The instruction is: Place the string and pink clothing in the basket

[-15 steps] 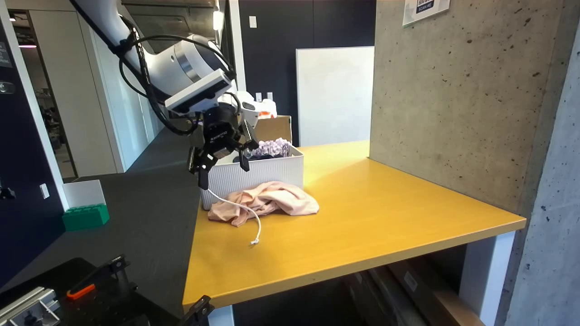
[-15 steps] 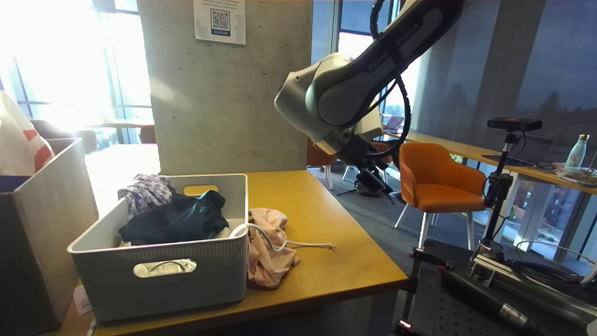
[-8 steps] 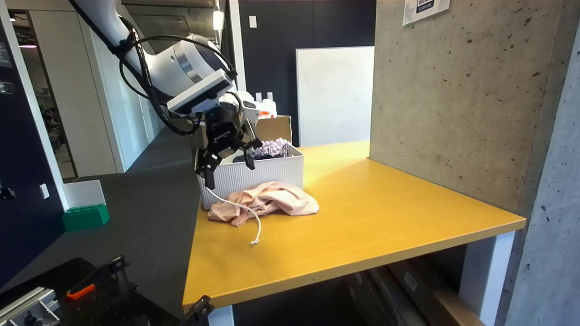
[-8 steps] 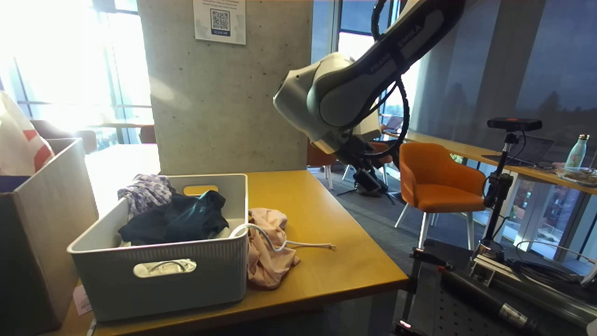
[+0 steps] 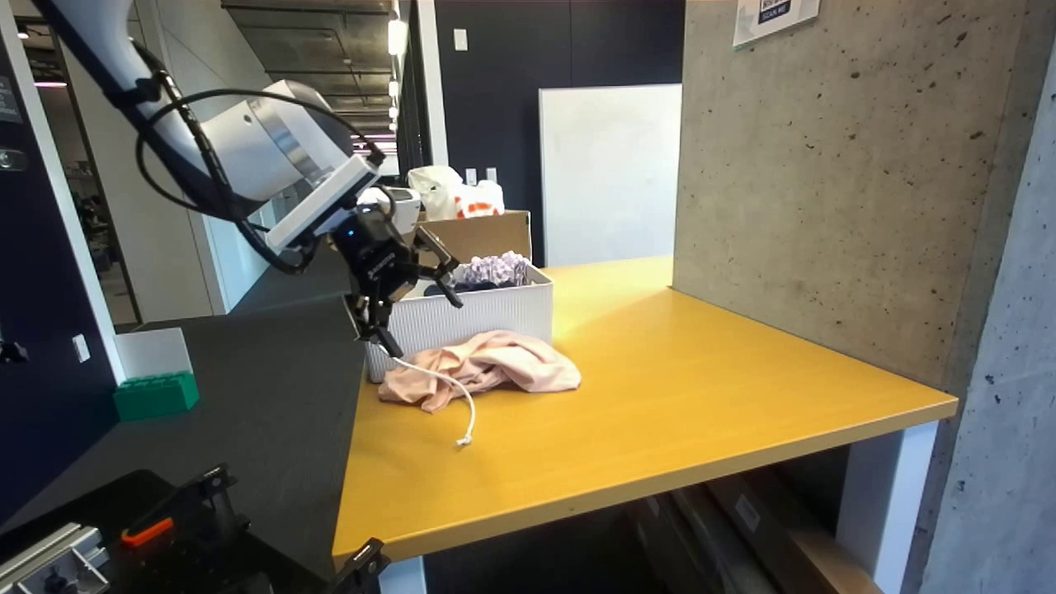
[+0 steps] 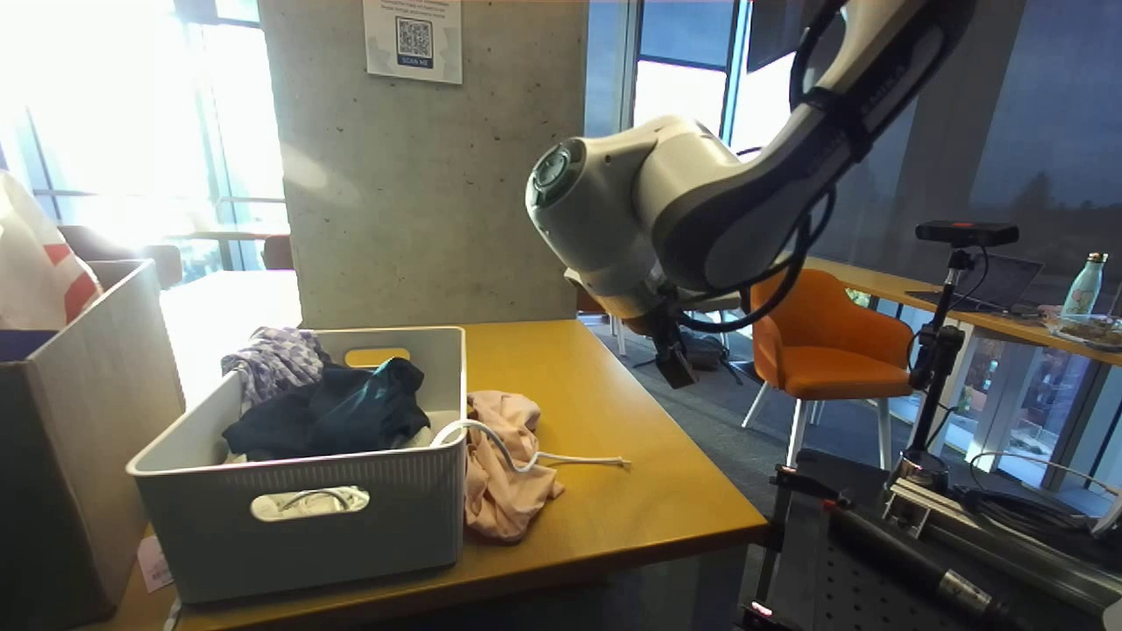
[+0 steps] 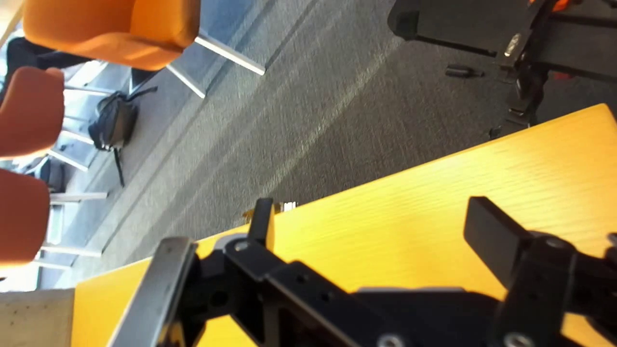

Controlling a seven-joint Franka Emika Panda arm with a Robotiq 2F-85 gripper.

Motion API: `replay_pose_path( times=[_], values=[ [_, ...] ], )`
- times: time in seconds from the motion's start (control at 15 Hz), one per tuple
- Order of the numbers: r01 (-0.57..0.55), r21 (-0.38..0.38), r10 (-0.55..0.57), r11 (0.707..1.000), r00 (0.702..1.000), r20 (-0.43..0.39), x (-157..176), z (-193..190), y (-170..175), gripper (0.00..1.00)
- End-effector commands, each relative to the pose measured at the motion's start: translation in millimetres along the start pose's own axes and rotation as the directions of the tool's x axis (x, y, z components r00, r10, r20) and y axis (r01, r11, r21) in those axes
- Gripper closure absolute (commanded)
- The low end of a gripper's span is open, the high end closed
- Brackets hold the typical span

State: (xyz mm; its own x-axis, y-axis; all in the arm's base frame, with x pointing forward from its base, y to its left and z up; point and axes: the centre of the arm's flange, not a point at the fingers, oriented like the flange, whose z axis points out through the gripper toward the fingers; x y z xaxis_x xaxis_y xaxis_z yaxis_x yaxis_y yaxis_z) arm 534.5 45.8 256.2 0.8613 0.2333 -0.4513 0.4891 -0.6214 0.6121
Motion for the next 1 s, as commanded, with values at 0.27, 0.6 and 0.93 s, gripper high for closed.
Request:
replay_pose_path(
  times=[0.27, 0.6, 0.93],
  values=[
    [0.114, -0.23, -0.184, 0.966, 0.934, -0.308, -42, -11, -23, 0.0],
    [0.128, -0.372, -0.309, 0.92, 0.82, -0.483, -9, -49, -10, 0.0],
    [0.108, -0.379, -0.295, 0.919, 0.826, -0.48, -11, -62, -11, 0.0]
  ],
)
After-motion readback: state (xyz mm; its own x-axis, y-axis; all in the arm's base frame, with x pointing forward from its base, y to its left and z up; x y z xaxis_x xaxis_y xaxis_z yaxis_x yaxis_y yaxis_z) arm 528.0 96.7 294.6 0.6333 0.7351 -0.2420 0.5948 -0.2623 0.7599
